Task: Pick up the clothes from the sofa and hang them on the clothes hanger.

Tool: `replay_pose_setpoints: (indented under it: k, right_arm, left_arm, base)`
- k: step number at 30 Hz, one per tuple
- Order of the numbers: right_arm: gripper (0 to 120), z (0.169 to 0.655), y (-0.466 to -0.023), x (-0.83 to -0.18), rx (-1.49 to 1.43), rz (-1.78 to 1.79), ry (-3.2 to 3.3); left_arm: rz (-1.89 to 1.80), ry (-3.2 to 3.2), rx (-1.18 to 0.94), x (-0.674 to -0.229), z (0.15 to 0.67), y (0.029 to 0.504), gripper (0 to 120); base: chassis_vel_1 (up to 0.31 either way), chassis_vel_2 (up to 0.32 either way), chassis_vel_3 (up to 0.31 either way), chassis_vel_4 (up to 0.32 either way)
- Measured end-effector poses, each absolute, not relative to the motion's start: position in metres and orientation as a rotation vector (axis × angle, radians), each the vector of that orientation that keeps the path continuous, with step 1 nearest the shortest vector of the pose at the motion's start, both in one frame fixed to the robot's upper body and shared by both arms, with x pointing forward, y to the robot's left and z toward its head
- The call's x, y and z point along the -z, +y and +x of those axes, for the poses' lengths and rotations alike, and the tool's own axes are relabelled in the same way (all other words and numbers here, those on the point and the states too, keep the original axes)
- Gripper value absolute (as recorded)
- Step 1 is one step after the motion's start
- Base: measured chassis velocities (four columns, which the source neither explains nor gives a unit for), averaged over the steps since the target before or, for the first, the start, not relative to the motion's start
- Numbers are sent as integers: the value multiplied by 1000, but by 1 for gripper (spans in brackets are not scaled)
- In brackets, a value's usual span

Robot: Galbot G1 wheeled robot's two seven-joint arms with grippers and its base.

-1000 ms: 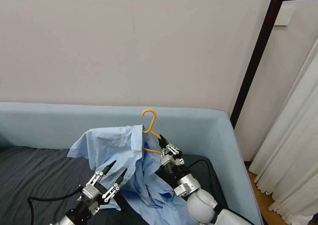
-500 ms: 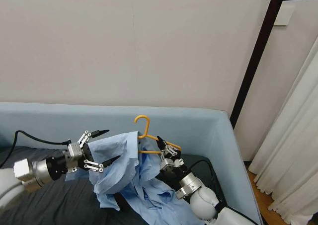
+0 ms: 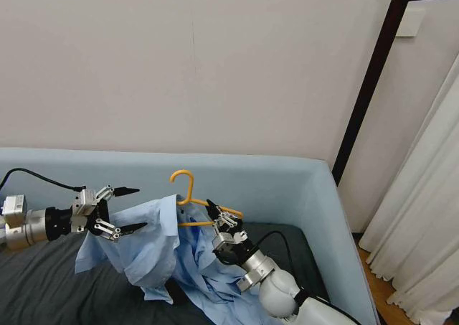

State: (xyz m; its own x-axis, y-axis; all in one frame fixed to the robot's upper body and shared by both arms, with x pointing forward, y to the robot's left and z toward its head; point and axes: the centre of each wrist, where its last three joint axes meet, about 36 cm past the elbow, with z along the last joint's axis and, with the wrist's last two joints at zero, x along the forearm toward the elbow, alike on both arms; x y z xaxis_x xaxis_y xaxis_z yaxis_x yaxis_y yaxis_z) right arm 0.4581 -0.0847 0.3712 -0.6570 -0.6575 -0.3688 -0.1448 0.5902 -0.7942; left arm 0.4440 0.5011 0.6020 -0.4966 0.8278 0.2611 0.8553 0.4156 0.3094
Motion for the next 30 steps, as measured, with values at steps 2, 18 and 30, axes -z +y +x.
replay_pose_setpoints:
  k: [2, 18, 30]
  right_arm:
    - [5, 457, -82, -373, 990, -636, 2151]
    - [5, 460, -78, -381, 1011, -632, 2072]
    - [5, 460, -76, -384, 1001, -630, 2038]
  left_arm:
    - [-1527, -2582, 639, -601, 444, 503, 100]
    - [-1543, -2527, 606, -587, 441, 510, 62]
    - [-1541, -2518, 584, -580, 440, 518, 17]
  base:
    - [0, 0, 0, 0]
    - [0, 0, 0, 0]
    - [0, 0, 0, 0]
